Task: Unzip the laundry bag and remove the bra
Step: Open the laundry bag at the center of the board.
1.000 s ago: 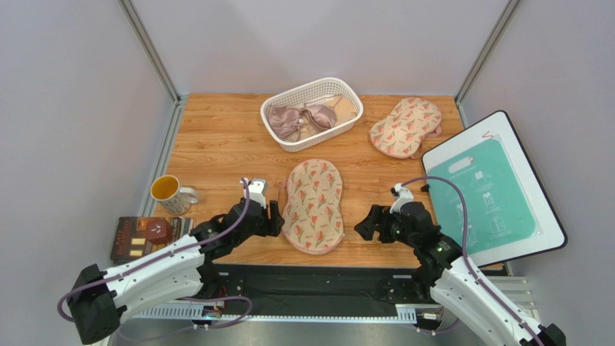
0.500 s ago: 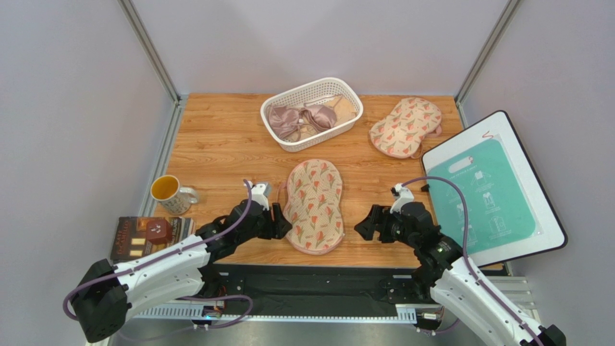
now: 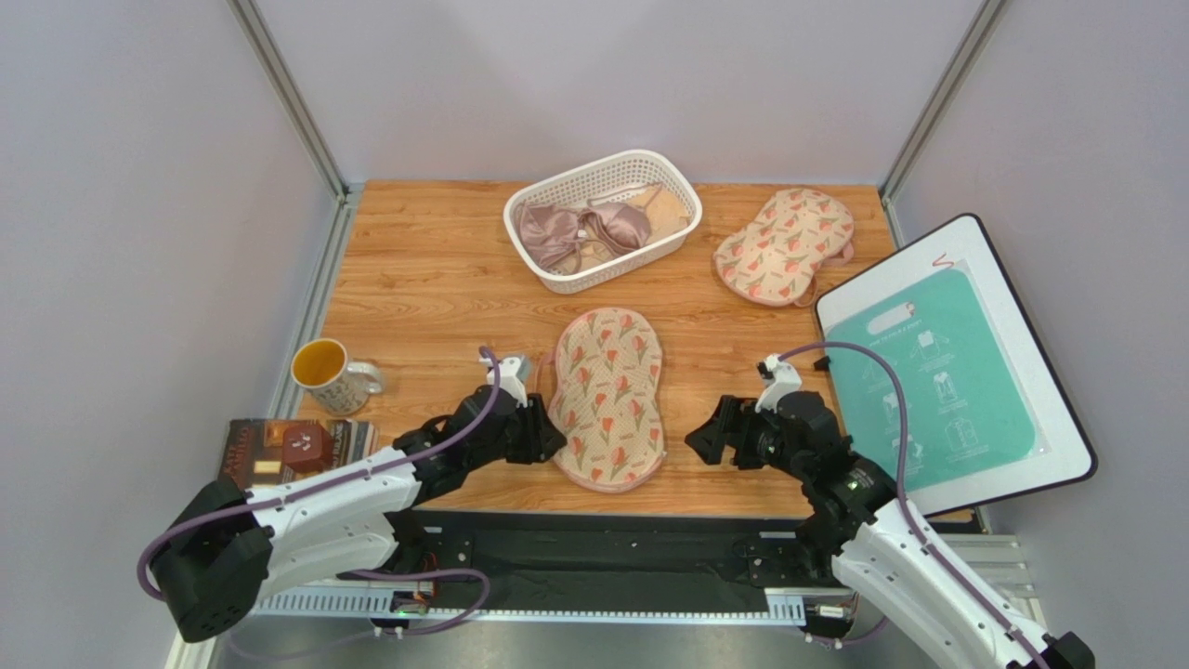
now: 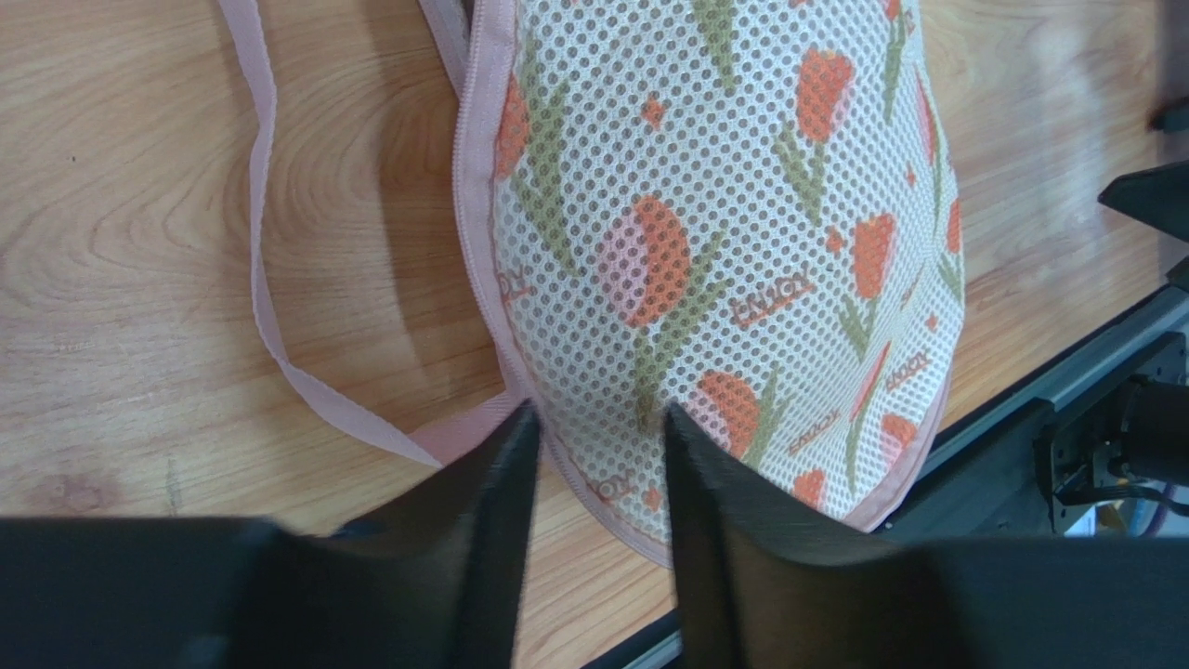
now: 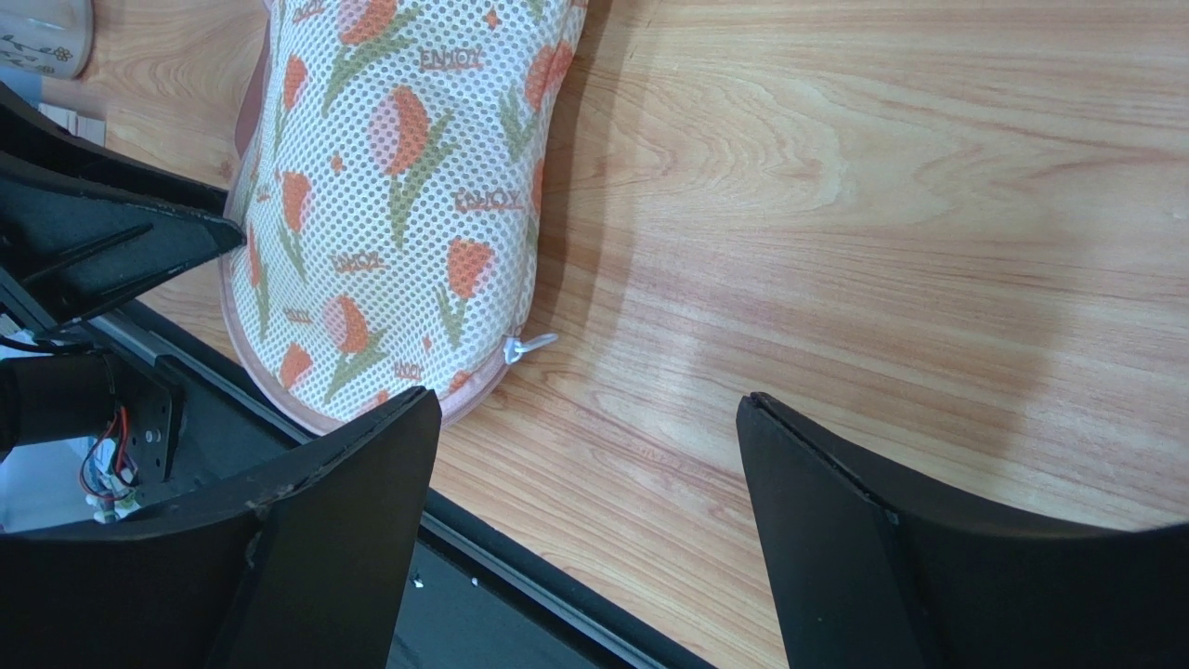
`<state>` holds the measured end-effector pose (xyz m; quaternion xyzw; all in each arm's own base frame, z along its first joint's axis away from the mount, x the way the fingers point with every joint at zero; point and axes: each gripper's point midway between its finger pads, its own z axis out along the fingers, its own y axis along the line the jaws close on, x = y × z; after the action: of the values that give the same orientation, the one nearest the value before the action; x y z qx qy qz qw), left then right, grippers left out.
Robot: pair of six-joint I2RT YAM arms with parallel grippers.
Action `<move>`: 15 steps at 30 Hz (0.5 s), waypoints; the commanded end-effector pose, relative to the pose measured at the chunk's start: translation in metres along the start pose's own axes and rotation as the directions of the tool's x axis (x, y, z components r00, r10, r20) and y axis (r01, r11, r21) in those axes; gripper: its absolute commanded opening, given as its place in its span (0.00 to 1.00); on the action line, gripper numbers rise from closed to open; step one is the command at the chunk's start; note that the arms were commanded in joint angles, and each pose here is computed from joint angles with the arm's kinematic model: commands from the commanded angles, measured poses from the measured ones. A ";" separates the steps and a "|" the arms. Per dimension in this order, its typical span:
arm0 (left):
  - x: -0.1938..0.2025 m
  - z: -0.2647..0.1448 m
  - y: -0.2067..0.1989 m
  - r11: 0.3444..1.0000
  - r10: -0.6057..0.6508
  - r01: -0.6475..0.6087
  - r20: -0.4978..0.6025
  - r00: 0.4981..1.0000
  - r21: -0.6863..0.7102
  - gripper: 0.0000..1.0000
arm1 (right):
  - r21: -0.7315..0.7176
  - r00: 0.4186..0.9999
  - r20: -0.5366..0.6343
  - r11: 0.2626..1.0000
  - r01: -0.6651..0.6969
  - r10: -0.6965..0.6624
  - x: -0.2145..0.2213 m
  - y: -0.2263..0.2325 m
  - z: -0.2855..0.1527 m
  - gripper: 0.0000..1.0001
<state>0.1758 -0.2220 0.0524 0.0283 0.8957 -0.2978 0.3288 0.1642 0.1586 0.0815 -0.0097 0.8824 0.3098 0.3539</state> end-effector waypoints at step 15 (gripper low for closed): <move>-0.067 -0.020 -0.056 0.984 0.119 -0.135 0.143 0.983 0.112 0.00 | -0.026 1.000 0.026 1.000 0.002 -0.001 -0.014 0.013 -0.008 0.84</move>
<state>0.1873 -0.2304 0.0795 0.0413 0.8814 -0.3084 0.3553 0.1639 0.1584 0.0810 -0.0094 0.8830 0.3094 0.3530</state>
